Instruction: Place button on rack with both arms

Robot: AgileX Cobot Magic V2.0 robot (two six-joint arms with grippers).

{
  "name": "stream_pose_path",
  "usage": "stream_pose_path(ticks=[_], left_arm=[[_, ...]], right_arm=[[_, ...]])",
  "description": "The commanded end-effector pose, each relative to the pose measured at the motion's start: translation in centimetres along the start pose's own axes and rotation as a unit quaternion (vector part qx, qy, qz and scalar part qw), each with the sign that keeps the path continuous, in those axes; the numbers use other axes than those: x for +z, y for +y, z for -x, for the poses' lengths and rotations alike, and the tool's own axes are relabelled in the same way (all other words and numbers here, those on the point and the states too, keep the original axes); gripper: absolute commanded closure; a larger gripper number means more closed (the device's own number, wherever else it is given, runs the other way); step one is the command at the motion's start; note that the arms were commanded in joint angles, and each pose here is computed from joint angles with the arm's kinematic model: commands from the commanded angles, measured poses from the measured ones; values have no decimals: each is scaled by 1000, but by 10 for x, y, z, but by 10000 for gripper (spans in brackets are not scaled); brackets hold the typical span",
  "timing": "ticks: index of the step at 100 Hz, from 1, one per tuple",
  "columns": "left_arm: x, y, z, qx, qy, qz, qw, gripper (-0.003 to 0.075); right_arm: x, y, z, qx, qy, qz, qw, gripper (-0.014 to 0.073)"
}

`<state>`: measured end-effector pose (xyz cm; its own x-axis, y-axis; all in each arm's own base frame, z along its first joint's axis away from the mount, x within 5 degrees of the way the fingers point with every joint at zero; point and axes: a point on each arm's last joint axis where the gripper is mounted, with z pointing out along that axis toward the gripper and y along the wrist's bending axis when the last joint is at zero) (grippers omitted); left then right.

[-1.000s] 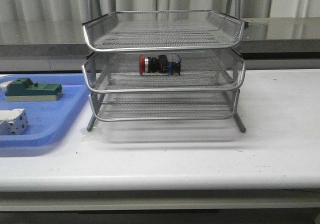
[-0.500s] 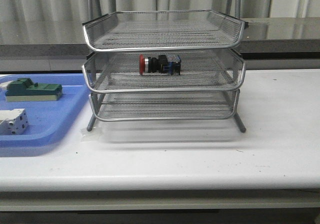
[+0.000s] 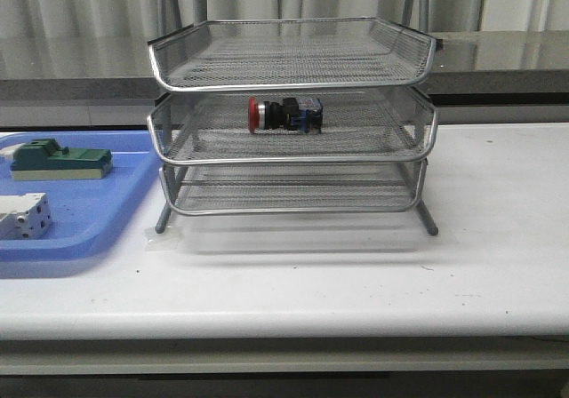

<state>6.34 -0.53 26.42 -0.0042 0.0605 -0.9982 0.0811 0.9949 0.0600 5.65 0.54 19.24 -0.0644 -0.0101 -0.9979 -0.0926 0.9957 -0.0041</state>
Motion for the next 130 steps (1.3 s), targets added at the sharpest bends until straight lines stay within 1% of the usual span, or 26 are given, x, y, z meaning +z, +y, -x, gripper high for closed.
stream_pose_path(ticks=[1,16,36,54,64,71,130], left_arm=[[-2,1,11,-6,-68,8,998,741],[-8,0,-6,-19,-92,9,995,741],[-11,0,-37,-40,-88,19,995,741],[-9,-1,-53,-57,-87,20,994,741],[-9,-1,-53,-59,-97,19,993,741],[-10,-1,-52,-49,-102,18,993,741],[-10,-1,-52,-47,-101,18,994,741]], right_arm=[[-2,0,8,-6,-52,-2,999,652],[-2,0,8,-6,-52,-2,999,652],[-2,0,8,-6,-52,-2,999,652],[-2,0,8,-6,-52,-2,999,652],[-2,0,8,-6,-52,-2,999,652],[-2,0,8,-6,-52,-2,999,652],[-2,0,8,-6,-52,-2,999,652]])
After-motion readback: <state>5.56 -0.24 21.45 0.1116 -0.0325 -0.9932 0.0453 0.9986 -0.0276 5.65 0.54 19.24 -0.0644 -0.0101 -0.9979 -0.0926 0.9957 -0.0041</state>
